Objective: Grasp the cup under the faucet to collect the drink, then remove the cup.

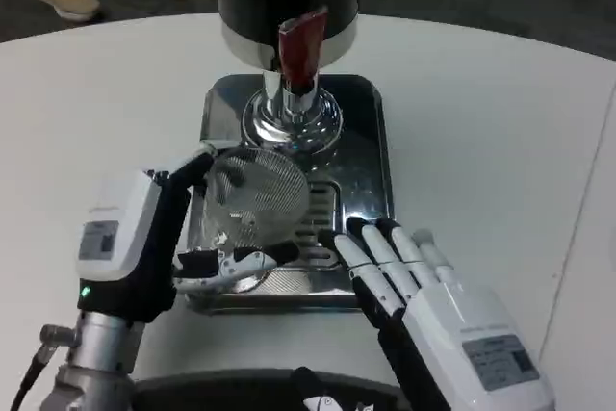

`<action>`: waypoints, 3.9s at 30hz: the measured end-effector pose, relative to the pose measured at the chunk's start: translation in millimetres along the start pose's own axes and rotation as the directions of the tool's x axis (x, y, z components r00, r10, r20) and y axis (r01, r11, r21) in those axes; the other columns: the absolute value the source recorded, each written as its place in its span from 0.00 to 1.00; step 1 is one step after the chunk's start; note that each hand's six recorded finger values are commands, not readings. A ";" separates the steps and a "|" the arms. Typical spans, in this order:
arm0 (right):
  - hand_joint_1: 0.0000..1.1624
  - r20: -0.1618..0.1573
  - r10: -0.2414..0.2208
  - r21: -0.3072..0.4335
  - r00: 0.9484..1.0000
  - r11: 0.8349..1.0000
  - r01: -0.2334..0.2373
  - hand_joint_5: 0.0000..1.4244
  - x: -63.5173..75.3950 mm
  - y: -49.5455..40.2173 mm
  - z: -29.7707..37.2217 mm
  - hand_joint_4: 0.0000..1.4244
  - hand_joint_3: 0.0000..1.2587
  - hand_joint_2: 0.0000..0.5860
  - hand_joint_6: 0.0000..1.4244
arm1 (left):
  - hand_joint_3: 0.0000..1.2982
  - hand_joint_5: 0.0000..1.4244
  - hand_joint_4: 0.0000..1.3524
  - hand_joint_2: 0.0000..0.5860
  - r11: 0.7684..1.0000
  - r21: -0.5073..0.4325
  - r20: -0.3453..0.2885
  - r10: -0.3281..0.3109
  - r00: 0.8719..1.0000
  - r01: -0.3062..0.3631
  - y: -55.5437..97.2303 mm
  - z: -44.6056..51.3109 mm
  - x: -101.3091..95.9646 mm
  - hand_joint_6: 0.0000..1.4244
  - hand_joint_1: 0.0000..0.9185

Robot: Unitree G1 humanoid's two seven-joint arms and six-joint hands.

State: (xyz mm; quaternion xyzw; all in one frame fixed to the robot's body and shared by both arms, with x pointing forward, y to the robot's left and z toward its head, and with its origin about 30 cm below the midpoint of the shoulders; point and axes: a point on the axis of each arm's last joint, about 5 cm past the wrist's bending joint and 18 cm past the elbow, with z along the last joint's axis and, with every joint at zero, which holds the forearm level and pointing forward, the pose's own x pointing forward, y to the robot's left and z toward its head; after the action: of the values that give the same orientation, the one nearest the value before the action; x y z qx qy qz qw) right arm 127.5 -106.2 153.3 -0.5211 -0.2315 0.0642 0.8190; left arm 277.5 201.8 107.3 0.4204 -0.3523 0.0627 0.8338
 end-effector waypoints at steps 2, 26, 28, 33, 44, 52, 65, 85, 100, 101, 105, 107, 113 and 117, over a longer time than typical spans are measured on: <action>0.39 -0.002 0.001 0.000 1.000 1.000 -0.001 0.01 -0.4 0.1 -0.1 0.02 0.08 0.52 0.02 | 0.70 0.90 0.77 0.33 1.000 0.012 0.000 0.007 1.000 -0.007 -3.2 -0.7 2.8 0.98 0.63; 0.39 -0.039 -0.023 0.018 0.999 1.000 0.024 0.03 -1.5 -2.5 2.5 0.04 0.10 0.52 0.04 | 0.72 0.87 0.77 0.31 0.999 0.027 0.002 0.022 1.000 -0.022 -26.3 8.3 34.2 0.96 0.62; 0.39 -0.038 -0.025 0.018 0.999 1.000 0.026 0.03 -1.0 -2.7 2.5 0.04 0.10 0.52 0.04 | 0.73 0.83 0.73 0.25 0.999 0.027 -0.005 0.025 1.000 -0.024 -26.3 8.0 34.6 0.92 0.61; 0.39 -0.039 -0.028 0.020 0.999 0.999 0.028 0.04 -0.1 -2.6 2.6 0.04 0.10 0.52 0.05 | 0.56 0.64 0.50 0.16 0.999 0.030 -0.026 0.035 0.999 -0.034 -26.2 7.1 34.2 0.69 0.48; 0.39 -0.048 -0.027 0.026 0.998 0.999 0.029 0.06 2.5 -2.8 2.3 0.05 0.11 0.52 0.06 | 0.26 0.40 0.23 0.12 0.998 0.055 -0.042 0.011 0.999 -0.008 -26.0 4.0 30.0 0.36 0.39; 0.39 -0.053 -0.023 0.038 0.998 0.999 0.026 0.07 2.8 -2.9 2.0 0.05 0.12 0.52 0.08 | 0.21 0.38 0.20 0.08 0.998 0.069 -0.036 -0.005 0.999 0.008 -25.0 2.5 28.7 0.30 0.34; 0.39 -0.060 -0.016 0.054 0.998 0.998 0.019 0.08 2.8 -1.9 0.6 0.05 0.12 0.52 0.09 | 0.08 0.30 0.09 0.00 0.998 -0.021 -0.086 0.054 0.995 -0.056 -18.4 -0.5 18.5 0.16 0.00; 0.39 -0.053 -0.007 0.063 0.999 0.998 0.011 0.08 6.2 1.2 1.0 0.05 0.12 0.52 0.09 | 0.00 0.00 0.00 0.27 0.892 -0.449 0.118 0.006 0.993 0.048 85.4 -2.4 37.0 0.00 0.00; 0.39 -0.055 0.001 0.092 0.998 0.996 0.004 0.08 3.6 4.8 7.1 0.05 0.12 0.52 0.09 | 0.00 0.01 0.00 0.29 0.596 -0.710 0.369 -0.138 0.919 0.375 151.9 19.1 69.9 0.00 0.00; 0.39 -0.055 -0.001 0.092 0.998 0.996 0.006 0.08 3.7 4.7 7.4 0.05 0.12 0.52 0.09 | 0.00 0.01 0.00 0.27 0.563 -0.728 0.377 -0.147 0.914 0.391 152.4 19.5 72.8 0.00 0.00; 0.39 -0.056 -0.009 0.092 0.998 0.996 0.014 0.08 3.2 3.5 8.7 0.05 0.12 0.52 0.09 | 0.00 0.00 0.00 0.24 0.500 -0.743 0.407 -0.189 0.894 0.444 154.3 21.9 85.5 0.00 0.00; 0.38 -0.060 -0.006 0.093 0.998 0.996 0.012 0.08 2.0 3.8 8.8 0.05 0.12 0.53 0.09 | 0.00 0.00 0.00 0.22 0.481 -0.742 0.424 -0.201 0.883 0.467 152.6 23.1 91.3 0.00 0.00; 0.38 -0.068 -0.003 0.093 0.998 0.996 0.009 0.09 0.0 4.1 9.6 0.05 0.12 0.53 0.09 | 0.00 0.01 0.00 0.20 0.369 -0.767 0.478 -0.215 0.851 0.525 130.3 27.2 100.8 0.00 0.00; 0.38 -0.071 -0.008 0.094 0.997 0.995 0.015 0.09 -1.0 2.8 10.1 0.05 0.12 0.53 0.09 | 0.00 0.01 0.00 0.20 0.348 -0.764 0.482 -0.253 0.839 0.543 120.8 29.1 101.2 0.00 0.00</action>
State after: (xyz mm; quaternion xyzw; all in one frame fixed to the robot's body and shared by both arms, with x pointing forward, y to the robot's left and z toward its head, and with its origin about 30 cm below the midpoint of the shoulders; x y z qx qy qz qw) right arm 122.5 -97.0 154.1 -0.4822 -0.2023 0.0520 0.8508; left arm 288.8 237.9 263.1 0.0057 -0.3314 -0.3953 0.8567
